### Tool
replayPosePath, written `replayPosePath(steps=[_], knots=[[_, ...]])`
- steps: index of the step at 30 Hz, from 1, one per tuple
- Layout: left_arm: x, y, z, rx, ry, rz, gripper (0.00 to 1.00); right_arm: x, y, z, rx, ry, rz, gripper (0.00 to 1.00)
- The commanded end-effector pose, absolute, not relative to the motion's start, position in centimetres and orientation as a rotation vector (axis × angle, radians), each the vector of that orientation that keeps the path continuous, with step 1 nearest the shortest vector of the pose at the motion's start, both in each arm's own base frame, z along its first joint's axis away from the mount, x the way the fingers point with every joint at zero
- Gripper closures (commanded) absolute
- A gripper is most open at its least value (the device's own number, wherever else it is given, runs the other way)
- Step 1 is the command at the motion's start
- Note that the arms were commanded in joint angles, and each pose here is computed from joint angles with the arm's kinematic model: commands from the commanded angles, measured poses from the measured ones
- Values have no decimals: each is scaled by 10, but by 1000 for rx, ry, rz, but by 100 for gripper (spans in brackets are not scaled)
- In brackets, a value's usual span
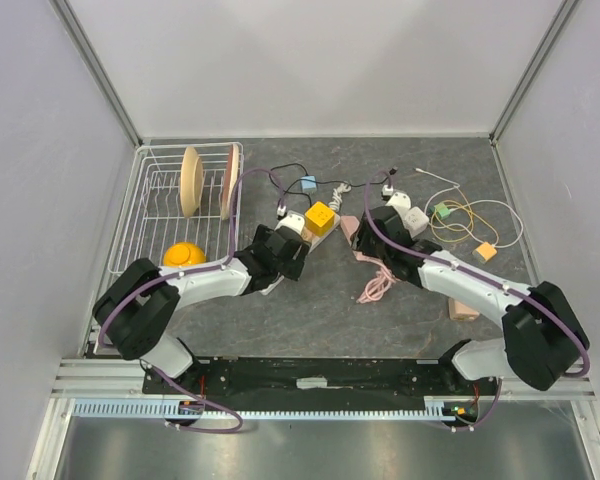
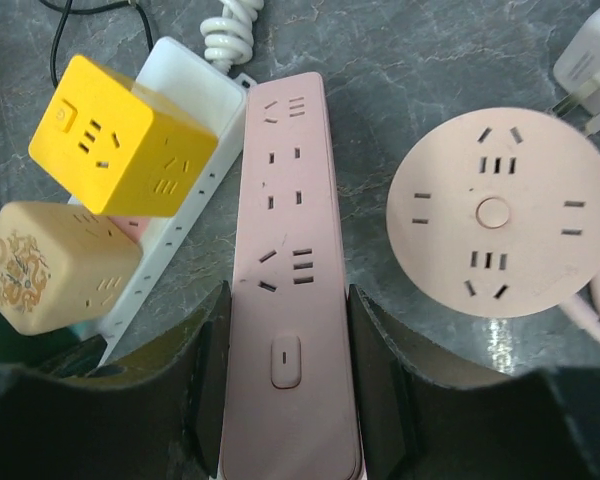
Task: Insert the plug
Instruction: Place the socket at the center of the board.
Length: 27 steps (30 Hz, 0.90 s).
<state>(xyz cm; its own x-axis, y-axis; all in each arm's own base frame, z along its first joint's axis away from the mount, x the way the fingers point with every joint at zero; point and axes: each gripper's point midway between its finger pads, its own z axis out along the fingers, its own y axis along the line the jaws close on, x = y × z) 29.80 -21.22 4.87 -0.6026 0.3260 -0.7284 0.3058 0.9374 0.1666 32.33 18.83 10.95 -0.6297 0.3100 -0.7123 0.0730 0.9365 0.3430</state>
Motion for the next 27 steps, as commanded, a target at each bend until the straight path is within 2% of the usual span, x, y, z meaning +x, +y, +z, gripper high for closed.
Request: replayPosePath(steps=[1,8,10,11,13,14,20,22,27], knots=[[329,-227,81,382,2135,-13,6,299,176,58,339,2296,177,100],[328,-231,103,371,2090,-73,5,293,203,25,299,2361,141,100],[327,-233,114,375,2072,-100,5,289,217,21,258,2388,157,90],[326,-233,117,374,2066,-110,5,286,218,21,241,2399,149,81],[323,-234,128,372,2048,-145,5,281,230,23,198,2414,176,70],[322,-234,130,370,2043,-155,5,279,228,23,175,2426,165,61],[308,-231,153,357,2017,-236,5,275,238,40,64,2451,208,32],[304,-232,159,357,2010,-263,5,274,239,49,10,2446,212,26],[295,-229,180,356,1972,-316,5,268,248,55,-99,2492,246,19]])
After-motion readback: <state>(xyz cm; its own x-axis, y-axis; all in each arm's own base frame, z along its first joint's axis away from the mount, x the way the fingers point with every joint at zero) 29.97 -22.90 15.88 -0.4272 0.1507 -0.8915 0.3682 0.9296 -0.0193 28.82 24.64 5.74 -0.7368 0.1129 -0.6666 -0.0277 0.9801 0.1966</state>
